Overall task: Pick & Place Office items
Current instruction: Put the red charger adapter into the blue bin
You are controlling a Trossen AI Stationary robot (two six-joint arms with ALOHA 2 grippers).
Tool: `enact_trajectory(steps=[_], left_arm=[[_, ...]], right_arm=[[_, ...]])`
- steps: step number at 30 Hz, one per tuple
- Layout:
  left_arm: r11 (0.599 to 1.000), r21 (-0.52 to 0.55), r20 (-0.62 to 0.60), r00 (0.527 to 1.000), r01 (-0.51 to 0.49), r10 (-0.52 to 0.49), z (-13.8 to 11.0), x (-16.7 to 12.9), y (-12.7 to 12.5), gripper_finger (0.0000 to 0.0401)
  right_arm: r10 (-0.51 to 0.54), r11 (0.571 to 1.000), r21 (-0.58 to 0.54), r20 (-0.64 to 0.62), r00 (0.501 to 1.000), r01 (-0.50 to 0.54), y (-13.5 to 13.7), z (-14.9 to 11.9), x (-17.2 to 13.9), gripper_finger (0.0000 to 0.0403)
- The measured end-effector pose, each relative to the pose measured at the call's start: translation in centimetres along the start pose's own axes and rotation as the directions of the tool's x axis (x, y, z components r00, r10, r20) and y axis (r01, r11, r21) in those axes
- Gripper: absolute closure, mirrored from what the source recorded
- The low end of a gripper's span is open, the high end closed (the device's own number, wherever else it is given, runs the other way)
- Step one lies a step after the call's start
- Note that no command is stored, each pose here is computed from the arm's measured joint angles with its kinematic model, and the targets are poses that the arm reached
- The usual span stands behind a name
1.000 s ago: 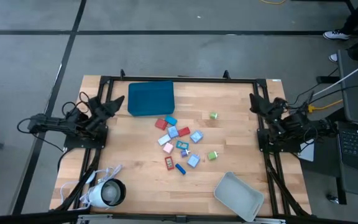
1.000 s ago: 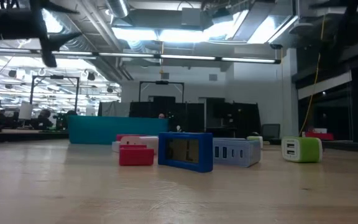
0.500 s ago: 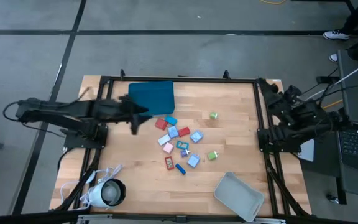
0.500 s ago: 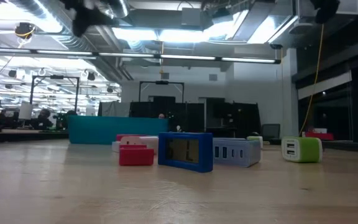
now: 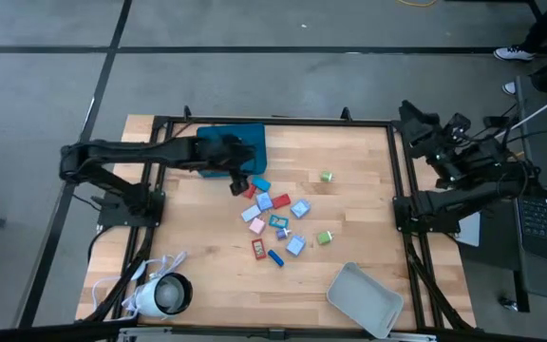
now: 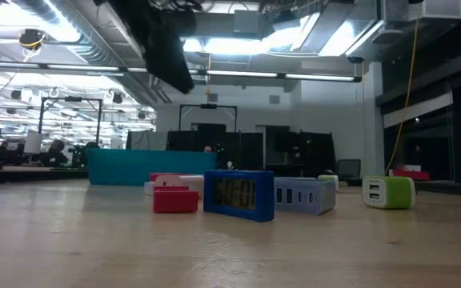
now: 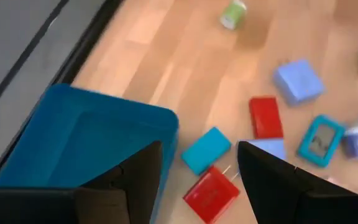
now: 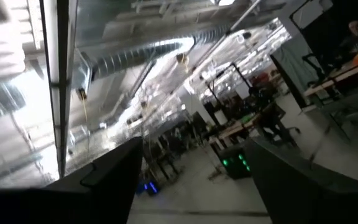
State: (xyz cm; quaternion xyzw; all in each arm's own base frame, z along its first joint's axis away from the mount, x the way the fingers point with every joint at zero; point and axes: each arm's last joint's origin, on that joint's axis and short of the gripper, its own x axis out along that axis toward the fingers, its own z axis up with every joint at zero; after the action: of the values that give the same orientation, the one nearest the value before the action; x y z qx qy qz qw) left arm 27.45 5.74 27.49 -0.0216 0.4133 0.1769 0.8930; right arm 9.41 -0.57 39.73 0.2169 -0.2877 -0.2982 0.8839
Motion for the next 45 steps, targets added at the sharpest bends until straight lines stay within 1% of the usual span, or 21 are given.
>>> enact_trajectory(steps=[2, 4, 6, 8, 11, 14, 16, 19, 23, 29, 32, 35, 39, 43, 45], left_arm=[[0.992, 0.109, -0.046, 0.997, 0.068, -0.063, -0.2, 1.1, -0.9, 0.0194], [0.967, 0.212, -0.118, 0.986, 0.14, -0.117, -0.8, 2.1, -1.8, 0.0194], [0.942, 0.284, -0.17, 0.977, 0.177, -0.132, -1.3, 2.9, -2.5, 0.0194], [0.929, 0.315, -0.232, 0.965, 0.195, -0.123, -1.9, 3.4, -2.9, 0.0192], [0.929, 0.309, -0.256, 0.959, 0.202, -0.123, -2.2, 3.8, -3.2, 0.0182], [0.927, 0.312, -0.266, 0.956, 0.21, -0.127, -2.2, 4.2, -3.2, 0.0167], [0.921, 0.322, -0.304, 0.945, 0.219, -0.118, -2.6, 4.9, -2.9, 0.0157], [0.926, 0.311, -0.333, 0.937, 0.213, -0.104, -2.8, 6.0, -2.5, 0.0147], [0.931, 0.313, -0.359, 0.931, 0.191, -0.07, -3.1, 7.5, -1.9, 0.0144], [0.898, 0.385, -0.367, 0.928, 0.213, -0.063, -3.3, 9.0, -1.4, 0.0145], [0.887, 0.403, -0.384, 0.922, 0.224, -0.058, -3.5, 9.4, -1.1, 0.0145], [0.88, 0.408, -0.415, 0.908, 0.242, -0.058, -3.9, 9.9, -1.0, 0.0145], [0.878, 0.388, -0.442, 0.892, 0.281, -0.091, -4.3, 10.6, -0.9, 0.0145], [0.878, 0.39, -0.456, 0.887, 0.279, -0.079, -4.6, 11.3, -1.0, 0.0145], [0.876, 0.38, -0.478, 0.874, 0.297, -0.089, -5.0, 11.8, -1.1, 0.0145]], right_arm=[[-0.002, 1.0, 0.005, -0.014, 1.0, 0.003, 0.2, 0.4, 0.1, 0.0115], [0.007, 1.0, 0.003, -0.025, 1.0, -0.007, 0.3, 0.5, 0.2, 0.0114], [0.05, 0.999, 0.001, -0.039, 0.998, -0.05, 0.5, 0.5, 0.2, 0.0114], [0.093, 0.996, 0.021, -0.045, 0.995, -0.092, 0.6, 0.5, 0.2, 0.0114], [0.145, 0.989, 0.03, -0.059, 0.988, -0.143, 0.8, 0.4, 0.2, 0.0114], [0.176, 0.984, 0.04, -0.073, 0.982, -0.173, 0.9, 0.3, 0.2, 0.0114], [0.183, 0.983, 0.039, -0.08, 0.98, -0.181, 0.9, 0.3, 0.2, 0.0114], [0.186, 0.982, 0.04, -0.08, 0.979, -0.184, 0.9, 0.2, 0.2, 0.0114], [0.202, 0.979, 0.045, -0.078, 0.976, -0.199, 0.9, 0.3, 0.2, 0.0114], [0.207, 0.978, 0.051, -0.071, 0.976, -0.204, 1.0, 0.4, 0.2, 0.0114], [0.207, 0.978, 0.051, -0.071, 0.976, -0.204, 1.0, 0.4, 0.2, 0.0114], [0.21, 0.977, 0.051, -0.071, 0.975, -0.207, 1.0, 0.4, 0.2, 0.0114], [0.238, 0.971, 0.057, -0.072, 0.969, -0.234, 1.1, 0.4, 0.2, 0.0114], [0.245, 0.968, 0.062, -0.066, 0.967, -0.241, 1.1, 0.5, 0.2, 0.0114], [0.25, 0.967, 0.062, -0.067, 0.966, -0.246, 1.1, 0.5, 0.1, 0.0115]])
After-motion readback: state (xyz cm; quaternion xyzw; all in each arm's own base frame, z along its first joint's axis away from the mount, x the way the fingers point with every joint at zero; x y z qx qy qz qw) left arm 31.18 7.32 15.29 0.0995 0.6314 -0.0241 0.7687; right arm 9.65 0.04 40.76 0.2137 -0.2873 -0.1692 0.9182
